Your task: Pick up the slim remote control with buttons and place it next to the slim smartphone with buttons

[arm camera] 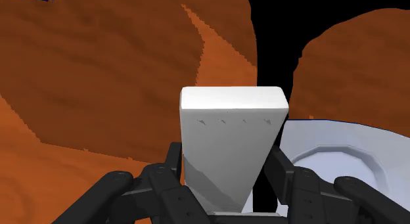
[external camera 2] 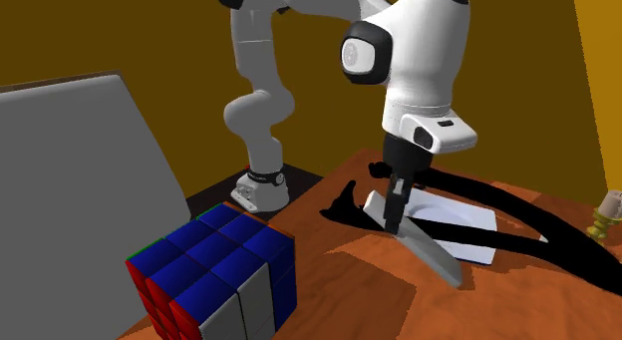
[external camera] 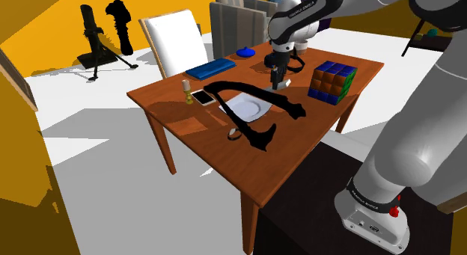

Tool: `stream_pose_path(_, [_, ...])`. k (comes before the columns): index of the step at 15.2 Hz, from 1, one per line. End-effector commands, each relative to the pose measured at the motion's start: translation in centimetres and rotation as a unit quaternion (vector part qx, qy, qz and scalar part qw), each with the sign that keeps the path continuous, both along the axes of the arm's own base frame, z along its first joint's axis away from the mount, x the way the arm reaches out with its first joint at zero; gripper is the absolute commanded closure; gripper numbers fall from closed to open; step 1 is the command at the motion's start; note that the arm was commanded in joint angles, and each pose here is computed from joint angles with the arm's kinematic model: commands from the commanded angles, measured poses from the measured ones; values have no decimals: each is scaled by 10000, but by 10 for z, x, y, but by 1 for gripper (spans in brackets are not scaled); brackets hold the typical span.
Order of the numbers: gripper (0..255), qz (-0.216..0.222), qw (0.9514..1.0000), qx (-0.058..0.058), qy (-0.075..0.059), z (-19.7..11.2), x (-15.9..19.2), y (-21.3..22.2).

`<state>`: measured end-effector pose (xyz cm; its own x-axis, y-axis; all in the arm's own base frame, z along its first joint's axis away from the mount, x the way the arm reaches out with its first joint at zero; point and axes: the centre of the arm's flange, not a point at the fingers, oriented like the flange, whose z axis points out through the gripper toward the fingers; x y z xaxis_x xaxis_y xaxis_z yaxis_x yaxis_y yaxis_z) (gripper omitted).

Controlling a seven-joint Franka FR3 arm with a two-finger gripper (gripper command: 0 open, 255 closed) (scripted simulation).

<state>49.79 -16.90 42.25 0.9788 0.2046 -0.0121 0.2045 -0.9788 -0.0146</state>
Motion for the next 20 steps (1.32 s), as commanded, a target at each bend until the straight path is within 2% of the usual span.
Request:
stream_pose_path(1, [255,6,10000,7,-1,-1,27,15])
stream_pose_path(7, [255,6,10000,7,-1,0,97,45])
stream_pose_path(20, [255,6,10000,7,-1,-69,97,45])
